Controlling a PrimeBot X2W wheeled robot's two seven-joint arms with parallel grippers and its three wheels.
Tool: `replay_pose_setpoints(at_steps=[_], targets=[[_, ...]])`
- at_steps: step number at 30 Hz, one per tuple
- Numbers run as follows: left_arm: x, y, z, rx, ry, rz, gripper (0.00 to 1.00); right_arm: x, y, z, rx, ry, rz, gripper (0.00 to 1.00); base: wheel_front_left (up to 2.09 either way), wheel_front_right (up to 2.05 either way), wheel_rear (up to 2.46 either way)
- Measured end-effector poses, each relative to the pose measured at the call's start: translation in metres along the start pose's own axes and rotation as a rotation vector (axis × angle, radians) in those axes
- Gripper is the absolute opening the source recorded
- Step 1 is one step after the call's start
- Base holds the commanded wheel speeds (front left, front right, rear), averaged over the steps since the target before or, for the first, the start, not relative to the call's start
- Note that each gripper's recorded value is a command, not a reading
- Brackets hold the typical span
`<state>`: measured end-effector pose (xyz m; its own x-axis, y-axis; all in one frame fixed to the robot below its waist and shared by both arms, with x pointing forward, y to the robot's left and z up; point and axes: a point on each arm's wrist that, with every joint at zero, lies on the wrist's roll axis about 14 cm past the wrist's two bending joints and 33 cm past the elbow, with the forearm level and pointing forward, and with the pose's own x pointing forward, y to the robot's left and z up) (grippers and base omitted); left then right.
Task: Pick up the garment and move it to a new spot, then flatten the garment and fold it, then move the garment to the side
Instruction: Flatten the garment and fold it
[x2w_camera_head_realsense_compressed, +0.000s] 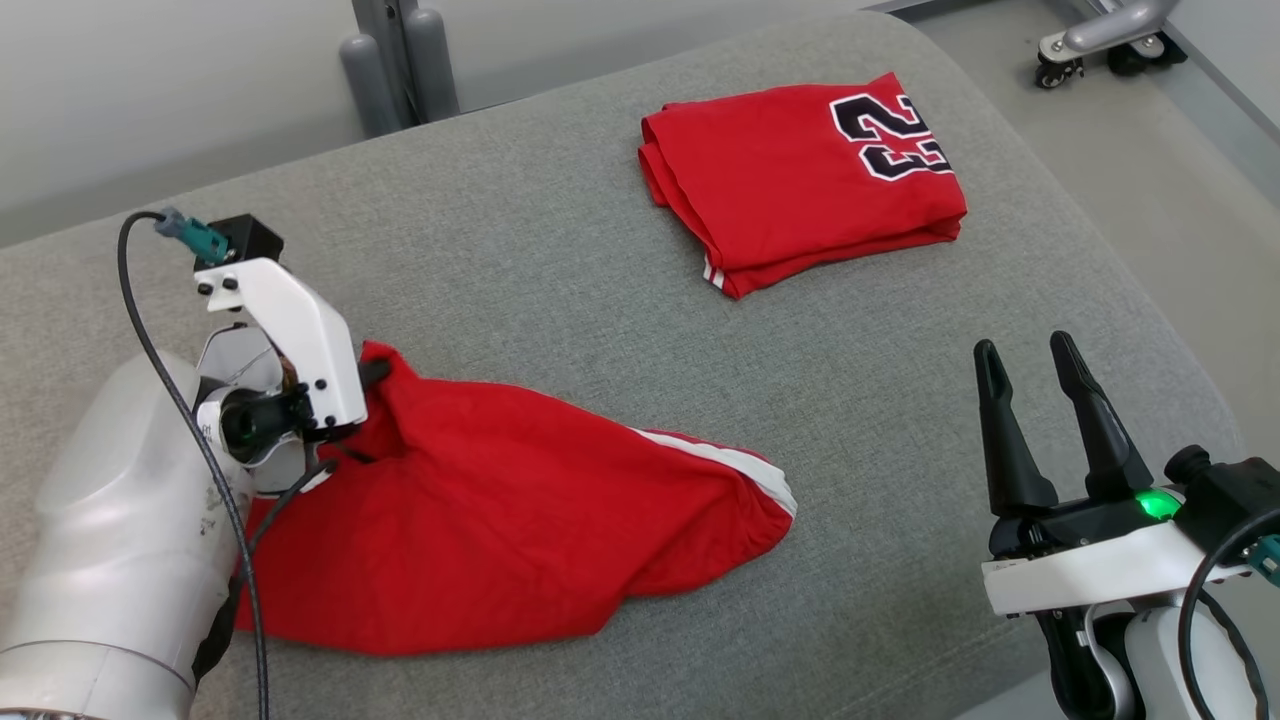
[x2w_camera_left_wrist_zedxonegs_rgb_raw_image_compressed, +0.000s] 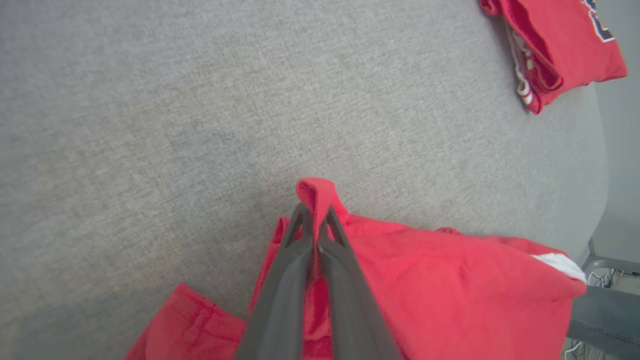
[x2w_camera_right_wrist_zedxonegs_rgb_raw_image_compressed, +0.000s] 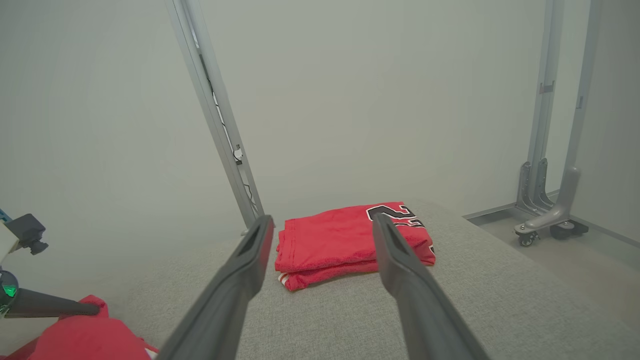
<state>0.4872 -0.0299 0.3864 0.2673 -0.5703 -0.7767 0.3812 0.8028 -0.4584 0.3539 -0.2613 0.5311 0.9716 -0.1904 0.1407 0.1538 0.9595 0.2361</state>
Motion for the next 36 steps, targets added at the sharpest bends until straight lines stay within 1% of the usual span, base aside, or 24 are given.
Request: replay_pose_setpoints(at_steps=[4,8,13,17,18,19,21,24,27,29,33,34,36], targets=[[-0.011,-0.019,0.016,0.016,-0.062,-0.053,0.00,0.001,0.004,0.002,-0.002,-0.005,0.018,1.00,0.00,0.00,0.00],[-0.033,-0.043,0.043,0.038,-0.181,-0.130,0.00,0.002,0.009,0.004,-0.001,-0.012,0.039,1.00,0.00,0.00,0.00],[-0.060,-0.068,0.047,0.099,-0.220,-0.213,0.00,-0.001,0.012,0.002,-0.010,-0.004,0.062,1.00,0.00,0.00,0.00],[-0.093,-0.074,0.053,0.153,-0.309,-0.255,0.00,0.002,0.020,0.002,-0.016,-0.007,0.097,1.00,0.00,0.00,0.00],[-0.109,-0.072,0.048,0.167,-0.338,-0.267,0.00,0.003,0.023,0.005,-0.014,-0.017,0.110,1.00,0.00,0.00,0.00],[-0.114,-0.070,0.040,0.178,-0.335,-0.269,0.00,0.003,0.025,0.005,-0.015,-0.017,0.116,1.00,0.00,0.00,0.00],[-0.123,-0.062,0.019,0.202,-0.311,-0.258,0.00,0.002,0.030,0.002,-0.015,-0.008,0.136,1.00,0.00,0.00,0.00],[-0.138,-0.052,-0.015,0.208,-0.262,-0.260,0.00,0.002,0.038,-0.002,-0.011,0.000,0.165,1.00,0.00,0.00,0.00],[-0.150,-0.039,-0.052,0.186,-0.203,-0.249,0.00,0.004,0.048,-0.004,-0.007,0.003,0.198,1.00,0.00,0.00,0.00],[-0.157,-0.027,-0.076,0.179,-0.163,-0.221,0.00,0.006,0.056,-0.005,-0.003,0.005,0.225,1.00,0.00,0.00,0.00],[-0.167,-0.016,-0.110,0.134,-0.133,-0.206,0.00,0.010,0.070,-0.007,0.002,0.005,0.267,1.00,0.00,0.00,0.00],[-0.169,-0.007,-0.123,0.116,-0.123,-0.176,0.00,0.012,0.074,-0.008,0.004,0.007,0.280,1.00,0.00,0.00,0.00],[-0.168,0.000,-0.137,0.087,-0.106,-0.158,0.00,0.014,0.079,-0.009,0.006,0.009,0.293,1.00,0.00,0.00,0.00]])
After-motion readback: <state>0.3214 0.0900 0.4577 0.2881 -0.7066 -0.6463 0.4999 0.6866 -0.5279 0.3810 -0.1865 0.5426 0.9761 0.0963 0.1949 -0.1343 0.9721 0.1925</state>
